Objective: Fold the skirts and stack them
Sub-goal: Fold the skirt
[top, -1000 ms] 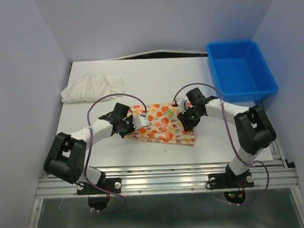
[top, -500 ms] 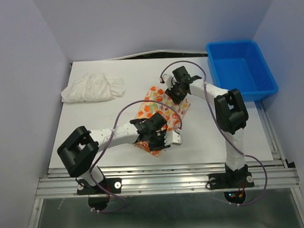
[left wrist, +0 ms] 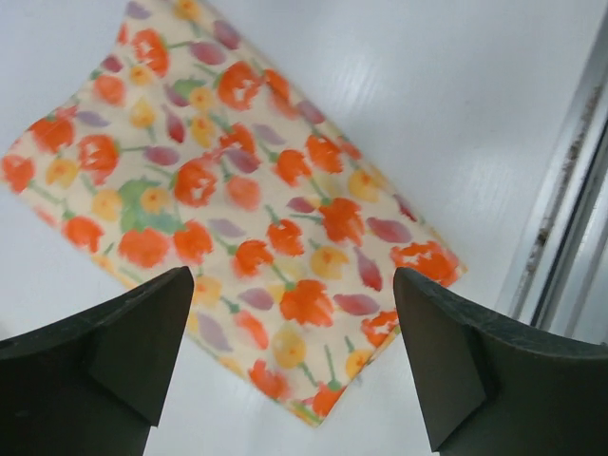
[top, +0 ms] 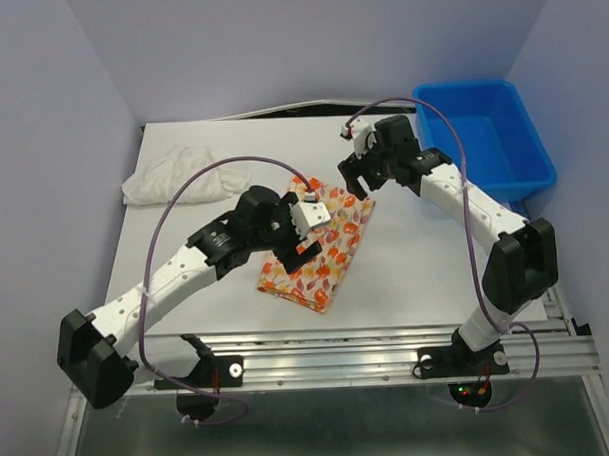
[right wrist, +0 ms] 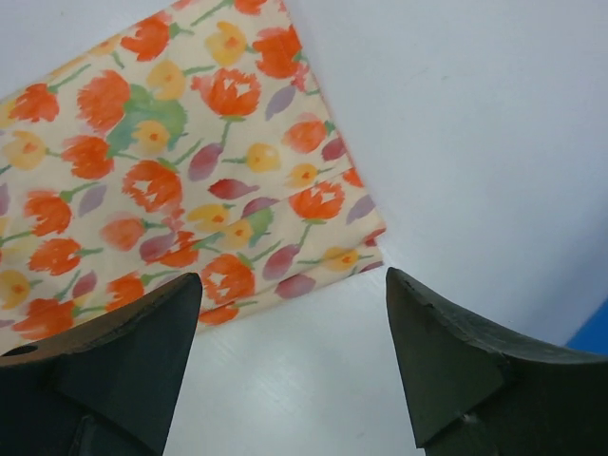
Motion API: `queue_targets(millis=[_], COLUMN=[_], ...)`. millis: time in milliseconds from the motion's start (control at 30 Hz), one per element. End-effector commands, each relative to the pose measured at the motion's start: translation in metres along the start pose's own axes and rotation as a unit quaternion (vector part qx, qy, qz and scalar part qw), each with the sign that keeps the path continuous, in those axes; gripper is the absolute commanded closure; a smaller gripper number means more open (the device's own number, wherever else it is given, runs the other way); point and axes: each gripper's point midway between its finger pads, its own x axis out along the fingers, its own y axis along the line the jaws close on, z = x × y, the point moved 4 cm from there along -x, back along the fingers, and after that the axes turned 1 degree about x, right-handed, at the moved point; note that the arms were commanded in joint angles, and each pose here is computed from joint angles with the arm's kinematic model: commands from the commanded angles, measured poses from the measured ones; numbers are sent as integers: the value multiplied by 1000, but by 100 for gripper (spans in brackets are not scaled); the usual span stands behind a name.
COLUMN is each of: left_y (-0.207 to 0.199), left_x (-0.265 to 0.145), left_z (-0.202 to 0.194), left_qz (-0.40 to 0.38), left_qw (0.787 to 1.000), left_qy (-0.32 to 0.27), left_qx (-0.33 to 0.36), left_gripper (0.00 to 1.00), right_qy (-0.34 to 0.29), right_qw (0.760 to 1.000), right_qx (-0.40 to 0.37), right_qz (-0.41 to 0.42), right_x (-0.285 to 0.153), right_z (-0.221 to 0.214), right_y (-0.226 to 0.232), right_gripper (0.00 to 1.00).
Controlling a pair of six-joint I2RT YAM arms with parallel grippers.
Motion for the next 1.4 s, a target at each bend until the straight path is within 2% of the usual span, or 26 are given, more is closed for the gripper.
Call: queue_targets(millis=[0, 100, 167, 200, 233, 267, 300, 400, 500, 567, 767, 867, 1100, 1200, 1367], left_y=[11, 11, 8, 6, 0, -3, -6, -20, -37, -40, -45, -35, -16, -12, -2], left_x=[-19, -26, -25, -23, -16, -11, -6, 15, 43, 53, 82, 94, 126, 142, 165], left_z=[-16, -29, -33, -36, -39, -40, -40, -41, -44, -36, -28, -18, 5, 11, 14], left_qz=[55, 87, 79, 70, 54, 50, 46, 21, -13, -17, -30, -5, 29, 28, 47], left_qw=[998, 994, 994, 995, 996, 997, 997, 998, 996, 996, 995, 996, 995, 995, 993], left_qy=[-1, -13, -13, -8, -1, 8, 13, 42, 79, 82, 90, 91, 91, 87, 99], left_qx=[41, 62, 70, 70, 65, 59, 52, 37, 28, 23, -13, -19, -31, -40, -47], left_gripper=[2, 1, 2, 6, 20, 28, 31, 32, 33, 34, 34, 33, 32, 32, 35], right_qy=[78, 99, 101, 99, 97, 93, 98, 99, 86, 87, 76, 73, 58, 64, 67], right_qw=[985, 966, 958, 953, 952, 951, 947, 931, 906, 893, 878, 871, 864, 862, 857], right_qx=[148, 238, 266, 284, 289, 295, 306, 350, 413, 441, 471, 484, 499, 501, 509], right_qz=[33, 28, 26, 22, 14, 4, -8, -31, -25, -19, 23, 47, 46, 40, 35], right_x=[21, 31, 38, 39, 40, 41, 41, 36, 28, 26, 42, 52, 65, 71, 80], right_z=[-57, -78, -89, -91, -92, -94, -99, -111, -127, -138, -147, -150, -156, -163, -169], right_y=[26, 27, 24, 21, 20, 15, 14, 2, -13, -21, -13, -8, -9, -10, -12], right_gripper=[18, 24, 26, 26, 28, 30, 31, 34, 41, 45, 48, 48, 48, 51, 62])
